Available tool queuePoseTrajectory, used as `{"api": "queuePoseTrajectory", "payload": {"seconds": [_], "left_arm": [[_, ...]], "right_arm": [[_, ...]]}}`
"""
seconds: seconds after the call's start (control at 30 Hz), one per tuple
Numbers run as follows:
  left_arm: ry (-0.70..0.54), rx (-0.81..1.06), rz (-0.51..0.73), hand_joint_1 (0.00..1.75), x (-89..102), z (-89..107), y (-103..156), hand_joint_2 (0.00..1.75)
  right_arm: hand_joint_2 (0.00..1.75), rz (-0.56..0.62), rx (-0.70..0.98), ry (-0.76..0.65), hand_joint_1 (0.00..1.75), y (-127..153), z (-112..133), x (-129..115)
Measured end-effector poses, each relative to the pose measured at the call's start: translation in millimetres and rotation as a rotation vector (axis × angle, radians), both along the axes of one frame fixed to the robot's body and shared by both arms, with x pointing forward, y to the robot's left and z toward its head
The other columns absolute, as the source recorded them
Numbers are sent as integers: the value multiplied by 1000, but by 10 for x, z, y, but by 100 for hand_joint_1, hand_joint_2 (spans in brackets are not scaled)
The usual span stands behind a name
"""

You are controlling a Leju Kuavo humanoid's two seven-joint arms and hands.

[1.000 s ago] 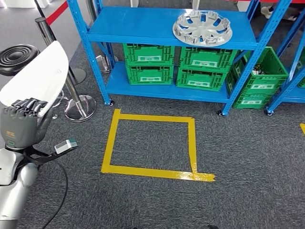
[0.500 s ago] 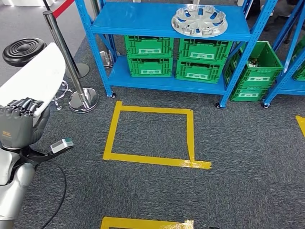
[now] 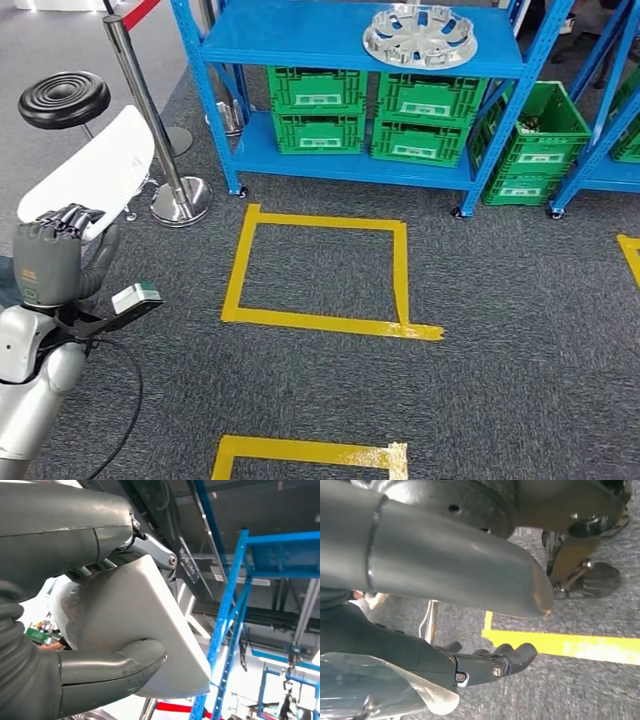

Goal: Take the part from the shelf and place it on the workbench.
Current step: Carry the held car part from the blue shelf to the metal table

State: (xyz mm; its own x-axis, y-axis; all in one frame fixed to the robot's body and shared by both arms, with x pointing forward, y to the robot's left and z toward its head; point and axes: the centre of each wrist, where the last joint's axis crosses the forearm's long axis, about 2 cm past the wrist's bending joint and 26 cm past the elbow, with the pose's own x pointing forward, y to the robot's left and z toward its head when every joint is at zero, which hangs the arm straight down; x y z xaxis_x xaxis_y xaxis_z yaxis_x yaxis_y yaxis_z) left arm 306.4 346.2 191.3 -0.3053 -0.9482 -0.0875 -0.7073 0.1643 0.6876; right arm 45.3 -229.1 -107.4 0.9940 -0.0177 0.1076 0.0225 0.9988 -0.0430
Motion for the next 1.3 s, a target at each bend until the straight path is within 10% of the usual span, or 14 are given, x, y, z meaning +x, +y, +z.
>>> {"api": "queuePoseTrajectory", "payload": {"seconds": [1.3], "left_arm": [[33,44,2,175,-85,-102,30,175]], "right_arm": [[0,130,-8,-95,0,0,-2,-14]]}}
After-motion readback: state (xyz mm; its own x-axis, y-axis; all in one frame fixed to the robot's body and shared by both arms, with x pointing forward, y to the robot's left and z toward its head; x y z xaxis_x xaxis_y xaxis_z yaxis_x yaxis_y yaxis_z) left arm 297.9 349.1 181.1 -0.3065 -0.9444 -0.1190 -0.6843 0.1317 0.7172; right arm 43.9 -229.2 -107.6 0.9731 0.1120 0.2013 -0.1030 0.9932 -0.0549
